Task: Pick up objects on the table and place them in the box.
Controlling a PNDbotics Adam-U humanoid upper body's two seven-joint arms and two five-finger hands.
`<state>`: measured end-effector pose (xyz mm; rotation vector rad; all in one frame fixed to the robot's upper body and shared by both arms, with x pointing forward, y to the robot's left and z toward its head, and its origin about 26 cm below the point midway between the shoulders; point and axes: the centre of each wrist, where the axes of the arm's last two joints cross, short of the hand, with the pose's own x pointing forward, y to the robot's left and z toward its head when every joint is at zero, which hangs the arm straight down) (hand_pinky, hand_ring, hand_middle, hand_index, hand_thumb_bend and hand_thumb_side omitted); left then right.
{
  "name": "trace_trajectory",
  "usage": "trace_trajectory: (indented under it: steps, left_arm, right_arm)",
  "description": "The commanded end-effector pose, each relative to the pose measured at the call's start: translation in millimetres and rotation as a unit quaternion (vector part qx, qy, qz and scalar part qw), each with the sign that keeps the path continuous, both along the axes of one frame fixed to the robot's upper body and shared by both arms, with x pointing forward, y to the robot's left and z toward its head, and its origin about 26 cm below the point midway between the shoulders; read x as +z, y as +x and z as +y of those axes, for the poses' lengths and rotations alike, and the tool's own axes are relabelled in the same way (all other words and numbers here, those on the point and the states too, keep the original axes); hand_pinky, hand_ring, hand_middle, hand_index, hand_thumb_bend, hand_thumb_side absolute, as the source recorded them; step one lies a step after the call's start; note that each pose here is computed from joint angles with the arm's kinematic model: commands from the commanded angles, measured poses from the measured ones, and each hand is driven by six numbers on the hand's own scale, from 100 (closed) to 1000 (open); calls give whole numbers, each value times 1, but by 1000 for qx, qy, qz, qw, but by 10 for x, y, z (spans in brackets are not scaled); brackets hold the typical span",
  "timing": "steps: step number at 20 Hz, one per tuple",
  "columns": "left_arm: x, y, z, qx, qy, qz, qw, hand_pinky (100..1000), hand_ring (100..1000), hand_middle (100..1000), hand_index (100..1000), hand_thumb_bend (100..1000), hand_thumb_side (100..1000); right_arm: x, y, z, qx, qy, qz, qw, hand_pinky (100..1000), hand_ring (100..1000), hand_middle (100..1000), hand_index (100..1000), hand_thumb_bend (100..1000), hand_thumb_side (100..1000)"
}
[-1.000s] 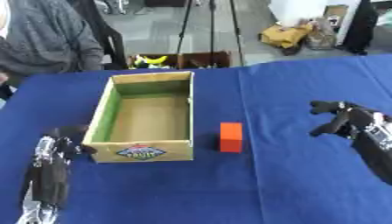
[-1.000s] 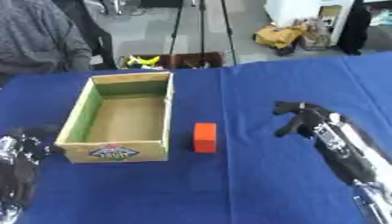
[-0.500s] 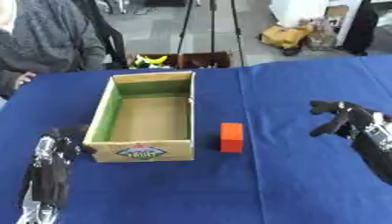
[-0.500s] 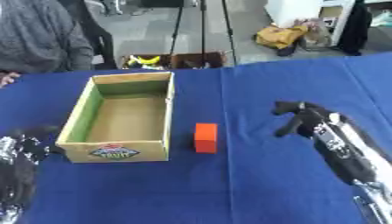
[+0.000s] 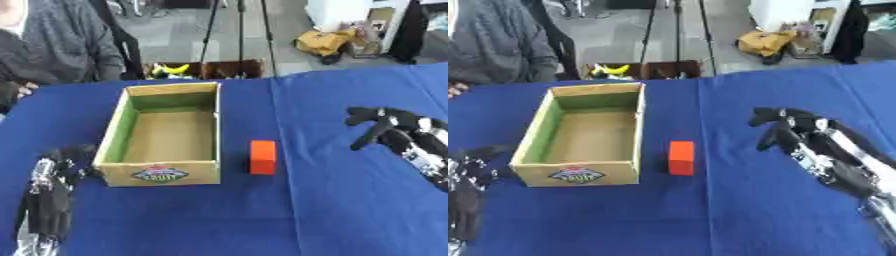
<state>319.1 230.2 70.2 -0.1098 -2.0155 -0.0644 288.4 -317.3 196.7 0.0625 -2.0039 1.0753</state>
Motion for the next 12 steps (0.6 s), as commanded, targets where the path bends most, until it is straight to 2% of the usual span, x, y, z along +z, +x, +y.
trace_trajectory:
  steps: [1,7,12]
  left_arm:
    - [52,-2,33,-6,12,-8,1000,534,824,653,671,100,999]
    - [72,8,-15,-22,15,-11,1000,534,824,653,671,100,997]
    - [98,18,-52,-34,17,-14,999,533,824,653,671,100,994]
  right_arm:
    - [176,108,-118,8,-73,-8,997,696,1000,817,686,100,690]
    - [310,462,-257,23,-163,-26,986,718,1000,846,733,103,716]
    - [292,752,-336,37,-225,-39,973,739,1000,864,769,183,751]
